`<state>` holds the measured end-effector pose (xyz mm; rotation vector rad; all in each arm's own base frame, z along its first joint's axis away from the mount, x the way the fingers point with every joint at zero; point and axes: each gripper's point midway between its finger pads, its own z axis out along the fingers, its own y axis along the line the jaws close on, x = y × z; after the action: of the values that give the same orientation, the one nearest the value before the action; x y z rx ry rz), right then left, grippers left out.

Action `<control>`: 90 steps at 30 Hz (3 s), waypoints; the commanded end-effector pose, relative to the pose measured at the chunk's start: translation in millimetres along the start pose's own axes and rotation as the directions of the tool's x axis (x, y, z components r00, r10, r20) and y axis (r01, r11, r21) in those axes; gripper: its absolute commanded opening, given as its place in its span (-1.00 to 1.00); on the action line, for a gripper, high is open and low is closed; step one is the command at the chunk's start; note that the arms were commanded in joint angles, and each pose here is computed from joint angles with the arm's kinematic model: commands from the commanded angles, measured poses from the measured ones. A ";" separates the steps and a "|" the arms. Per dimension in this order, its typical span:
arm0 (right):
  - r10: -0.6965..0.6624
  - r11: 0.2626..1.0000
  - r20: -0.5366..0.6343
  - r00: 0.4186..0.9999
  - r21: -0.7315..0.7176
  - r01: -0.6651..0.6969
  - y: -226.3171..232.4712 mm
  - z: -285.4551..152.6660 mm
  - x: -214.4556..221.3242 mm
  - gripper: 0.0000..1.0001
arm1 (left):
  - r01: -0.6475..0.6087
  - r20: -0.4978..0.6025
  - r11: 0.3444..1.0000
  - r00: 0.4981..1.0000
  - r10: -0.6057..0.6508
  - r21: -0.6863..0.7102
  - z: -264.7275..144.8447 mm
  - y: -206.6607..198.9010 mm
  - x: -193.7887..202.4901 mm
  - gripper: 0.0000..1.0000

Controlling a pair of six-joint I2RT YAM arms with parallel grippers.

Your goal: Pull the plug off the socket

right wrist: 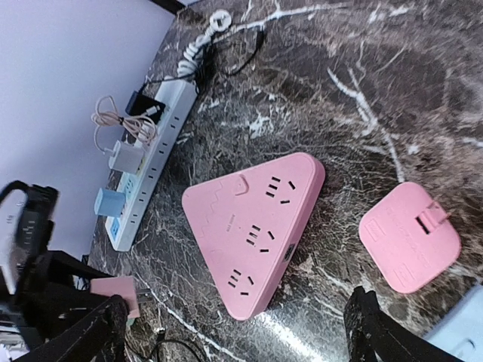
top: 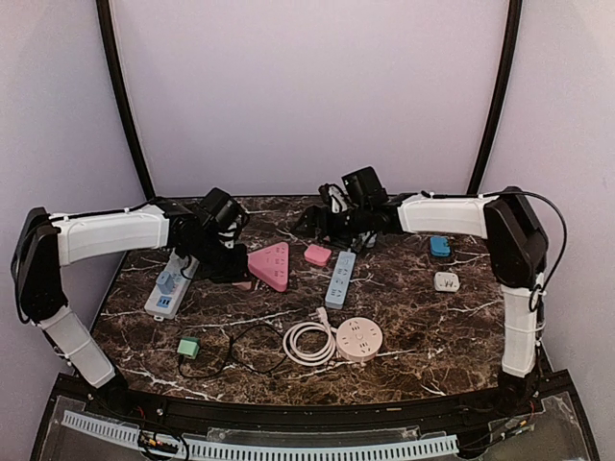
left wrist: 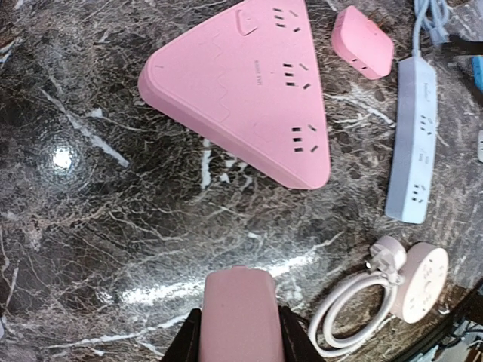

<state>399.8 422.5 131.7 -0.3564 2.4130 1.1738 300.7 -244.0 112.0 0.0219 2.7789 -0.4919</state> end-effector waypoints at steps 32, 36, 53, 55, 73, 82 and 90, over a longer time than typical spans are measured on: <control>-0.071 0.958 0.314 0.947 0.287 -0.024 -36.1 -150.3 2.2 0.97 | -0.372 -0.230 0.674 0.928 0.295 -0.638 35.8 25.0 15.3 -0.40; -0.068 0.959 0.308 0.949 0.283 -0.024 -36.3 -149.2 3.4 0.97 | -0.386 -0.247 0.664 0.922 0.297 -0.641 40.0 26.6 18.2 -0.33; -0.067 0.959 0.288 0.955 0.282 -0.018 -38.0 -145.7 7.7 0.97 | -0.386 -0.227 0.761 0.923 0.312 -0.522 44.0 -5.5 24.3 0.12; -0.067 0.959 0.286 0.956 0.284 -0.017 -38.6 -145.9 8.6 0.97 | -0.368 -0.191 0.786 0.930 0.315 -0.496 38.4 -13.7 19.7 0.19; -0.060 0.969 0.244 0.968 0.248 -0.002 -38.4 -135.6 18.4 0.97 | 0.023 0.116 0.905 0.993 0.029 -0.425 -56.3 72.6 -34.3 0.44; -0.059 0.975 0.234 0.971 0.222 0.006 -36.3 -129.9 20.2 0.97 | 0.231 0.184 0.875 0.969 -0.167 -0.425 -78.8 160.9 -24.2 0.53; -0.053 0.977 0.230 0.972 0.212 0.003 -36.9 -127.9 22.1 0.96 | 0.299 0.157 0.890 0.953 -0.260 -0.343 -65.3 195.2 -24.5 0.42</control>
<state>358.9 294.0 167.1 -0.1641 2.3092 0.8573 311.6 -37.0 119.1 -0.5077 2.7229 0.0785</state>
